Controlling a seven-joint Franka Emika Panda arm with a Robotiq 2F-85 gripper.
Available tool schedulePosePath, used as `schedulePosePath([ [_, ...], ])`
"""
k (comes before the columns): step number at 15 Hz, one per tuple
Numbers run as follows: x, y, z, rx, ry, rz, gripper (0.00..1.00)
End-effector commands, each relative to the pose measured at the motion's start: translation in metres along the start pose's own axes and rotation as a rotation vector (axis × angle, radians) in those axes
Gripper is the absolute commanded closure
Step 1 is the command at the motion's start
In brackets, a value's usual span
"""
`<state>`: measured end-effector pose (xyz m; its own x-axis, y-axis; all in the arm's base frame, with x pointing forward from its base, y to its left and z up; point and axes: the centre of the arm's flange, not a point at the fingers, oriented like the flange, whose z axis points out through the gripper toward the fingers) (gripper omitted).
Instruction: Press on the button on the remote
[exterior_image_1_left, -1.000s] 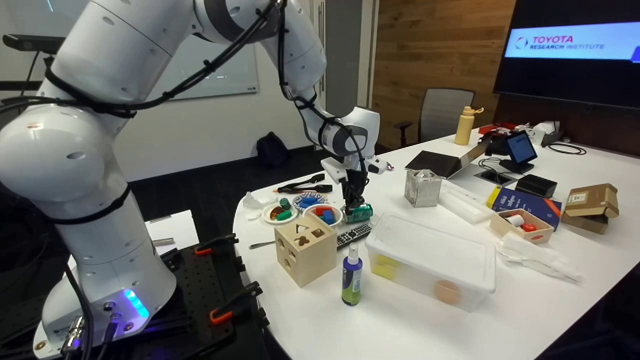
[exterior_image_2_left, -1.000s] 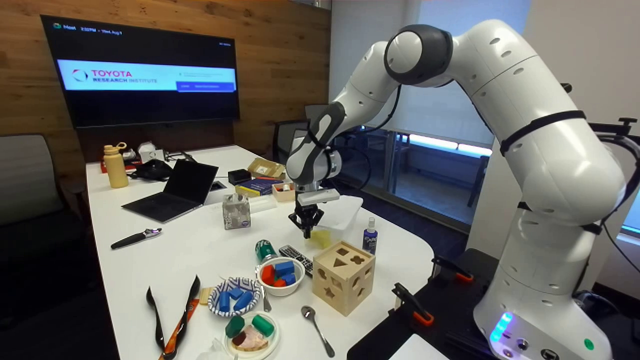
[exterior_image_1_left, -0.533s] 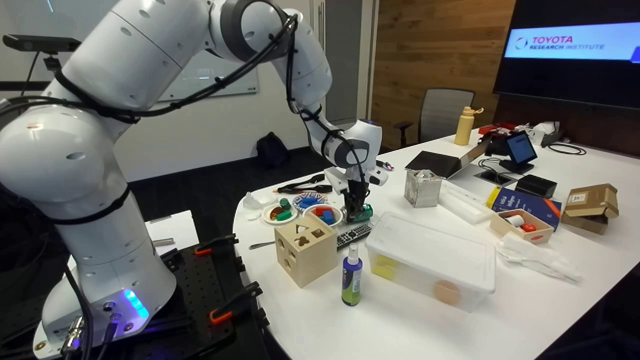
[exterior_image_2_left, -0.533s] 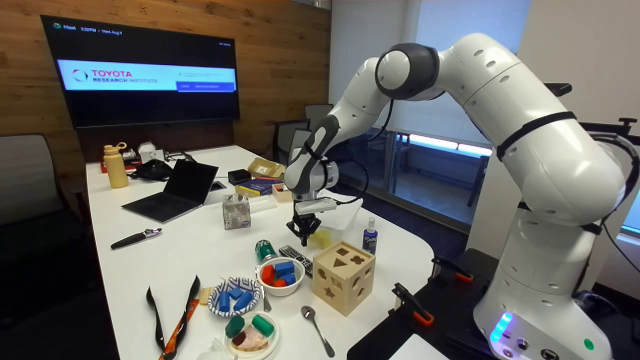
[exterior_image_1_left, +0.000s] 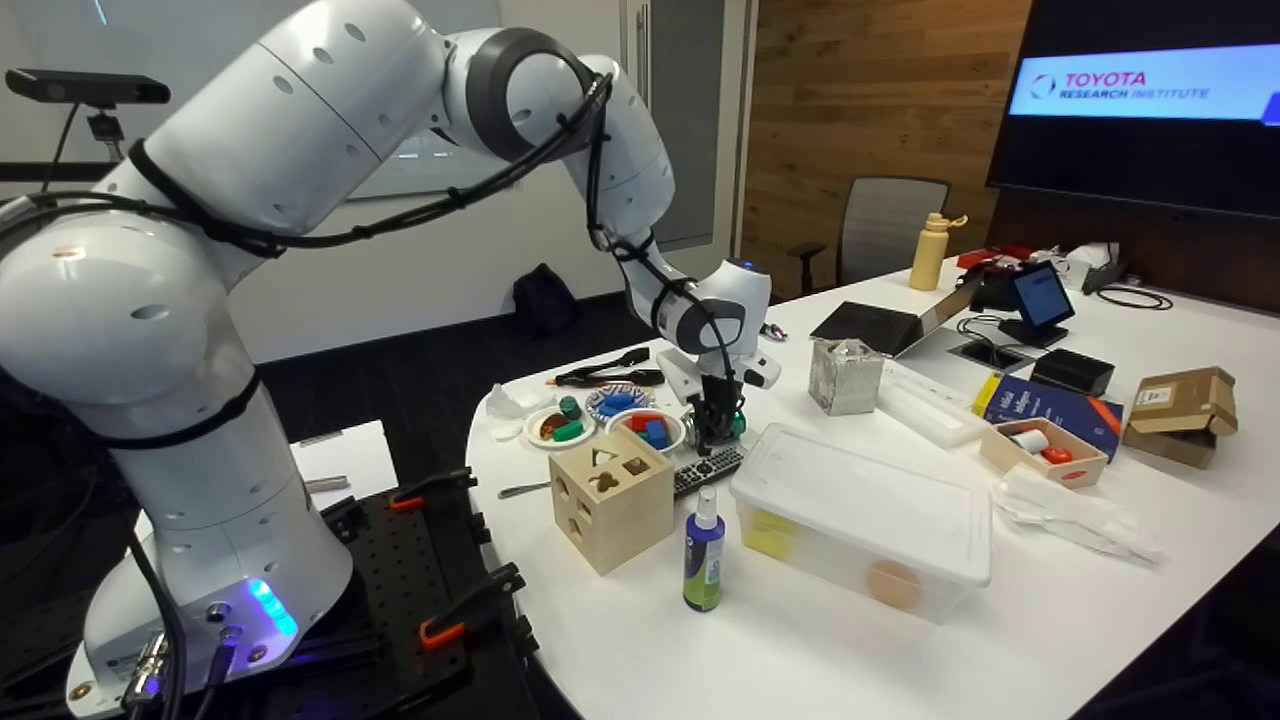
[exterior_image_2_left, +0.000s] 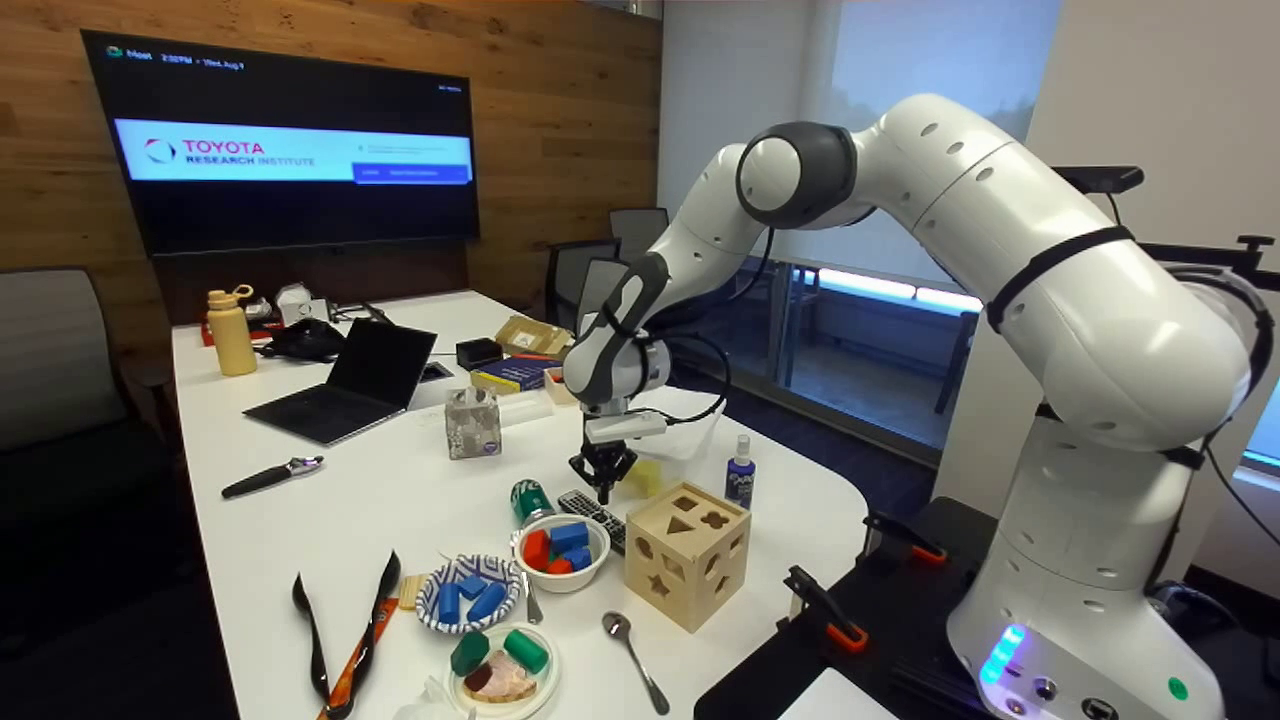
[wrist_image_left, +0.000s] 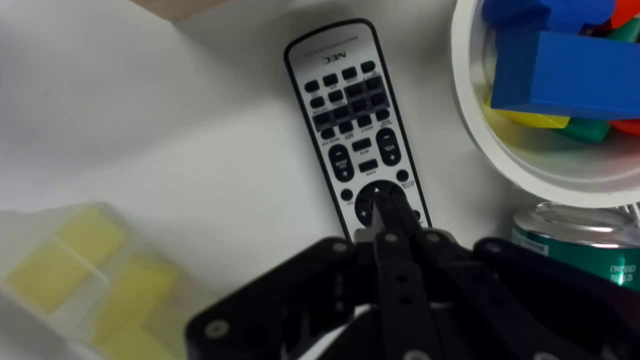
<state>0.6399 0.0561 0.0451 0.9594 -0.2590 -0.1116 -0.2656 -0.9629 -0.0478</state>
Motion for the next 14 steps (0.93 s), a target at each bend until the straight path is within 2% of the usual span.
schedulePosePath([
  [1, 0.014, -0.005, 0.009, 0.024, -0.023, -0.011, 1.0],
  [14, 0.017, -0.005, 0.043, 0.015, -0.083, -0.005, 1.0],
])
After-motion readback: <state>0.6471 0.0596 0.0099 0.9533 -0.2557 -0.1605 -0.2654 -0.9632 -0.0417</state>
